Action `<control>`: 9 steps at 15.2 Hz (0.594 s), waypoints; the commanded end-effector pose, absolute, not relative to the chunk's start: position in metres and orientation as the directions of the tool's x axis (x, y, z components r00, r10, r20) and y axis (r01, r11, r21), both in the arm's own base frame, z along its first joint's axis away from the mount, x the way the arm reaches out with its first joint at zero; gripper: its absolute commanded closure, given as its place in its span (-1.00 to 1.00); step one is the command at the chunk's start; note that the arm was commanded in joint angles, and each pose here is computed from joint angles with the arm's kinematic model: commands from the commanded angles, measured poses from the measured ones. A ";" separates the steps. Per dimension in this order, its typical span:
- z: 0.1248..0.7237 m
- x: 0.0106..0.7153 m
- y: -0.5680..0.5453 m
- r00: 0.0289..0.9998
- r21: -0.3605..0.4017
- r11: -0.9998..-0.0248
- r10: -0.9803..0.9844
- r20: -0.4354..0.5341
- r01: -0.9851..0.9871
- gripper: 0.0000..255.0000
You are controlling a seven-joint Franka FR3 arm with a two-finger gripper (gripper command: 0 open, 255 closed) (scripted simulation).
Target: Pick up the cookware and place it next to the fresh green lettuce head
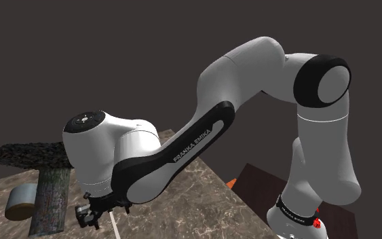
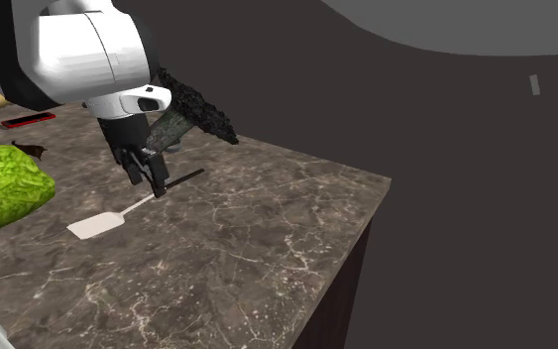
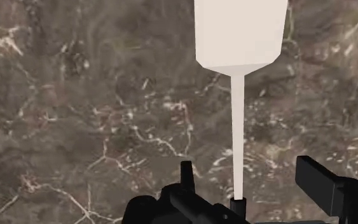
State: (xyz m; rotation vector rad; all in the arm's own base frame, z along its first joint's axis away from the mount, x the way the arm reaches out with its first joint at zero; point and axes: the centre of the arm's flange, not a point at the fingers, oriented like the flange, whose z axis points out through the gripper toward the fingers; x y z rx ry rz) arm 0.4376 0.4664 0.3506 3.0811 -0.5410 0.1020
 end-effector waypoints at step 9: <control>0.400 0.434 0.468 0.938 0.000 -0.940 -0.340 0.066 -0.341 -1.00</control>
